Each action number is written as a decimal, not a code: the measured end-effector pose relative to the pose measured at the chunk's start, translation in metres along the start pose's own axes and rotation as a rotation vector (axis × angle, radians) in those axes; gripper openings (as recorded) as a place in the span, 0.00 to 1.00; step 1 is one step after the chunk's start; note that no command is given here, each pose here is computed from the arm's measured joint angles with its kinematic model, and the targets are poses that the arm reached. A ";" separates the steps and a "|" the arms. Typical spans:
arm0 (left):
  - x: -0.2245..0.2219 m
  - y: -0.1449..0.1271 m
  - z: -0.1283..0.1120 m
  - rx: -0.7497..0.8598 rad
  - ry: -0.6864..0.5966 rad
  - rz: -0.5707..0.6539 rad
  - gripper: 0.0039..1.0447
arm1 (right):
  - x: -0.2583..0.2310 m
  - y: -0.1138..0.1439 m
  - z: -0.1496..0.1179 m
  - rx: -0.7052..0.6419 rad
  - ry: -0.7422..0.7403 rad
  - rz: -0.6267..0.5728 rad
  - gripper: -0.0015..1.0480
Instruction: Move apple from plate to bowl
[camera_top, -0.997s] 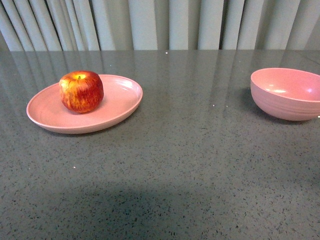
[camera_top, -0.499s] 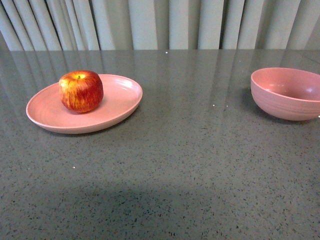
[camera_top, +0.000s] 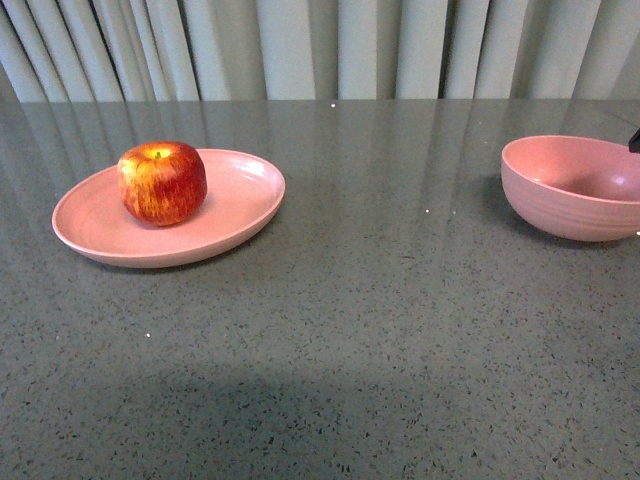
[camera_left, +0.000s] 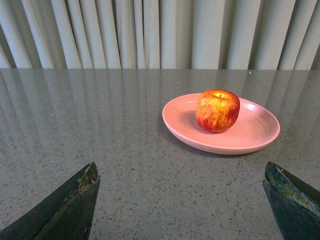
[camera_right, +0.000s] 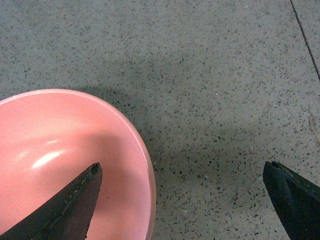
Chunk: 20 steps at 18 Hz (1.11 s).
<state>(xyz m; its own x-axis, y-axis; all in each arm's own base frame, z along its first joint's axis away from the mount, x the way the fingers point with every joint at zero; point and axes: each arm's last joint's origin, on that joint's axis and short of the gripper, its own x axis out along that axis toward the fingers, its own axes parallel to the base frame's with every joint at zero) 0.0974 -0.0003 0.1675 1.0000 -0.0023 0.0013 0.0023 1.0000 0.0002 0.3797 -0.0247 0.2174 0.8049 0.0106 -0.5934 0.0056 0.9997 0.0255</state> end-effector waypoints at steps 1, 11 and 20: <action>0.000 0.000 0.000 0.000 0.000 0.000 0.94 | 0.004 0.002 0.001 0.005 0.014 -0.002 0.94; 0.000 0.000 0.000 0.000 0.000 0.000 0.94 | 0.021 0.008 -0.005 0.052 0.113 -0.001 0.67; 0.000 0.000 0.000 0.000 0.000 0.000 0.94 | 0.024 0.013 -0.001 0.077 0.112 0.027 0.03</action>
<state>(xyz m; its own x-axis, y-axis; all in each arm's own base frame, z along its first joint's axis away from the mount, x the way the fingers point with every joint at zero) 0.0974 -0.0003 0.1675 1.0000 -0.0023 0.0013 0.0023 1.0000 0.0002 0.3984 -0.0110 0.2028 0.7340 0.0445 -0.6777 0.0335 0.9943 0.1016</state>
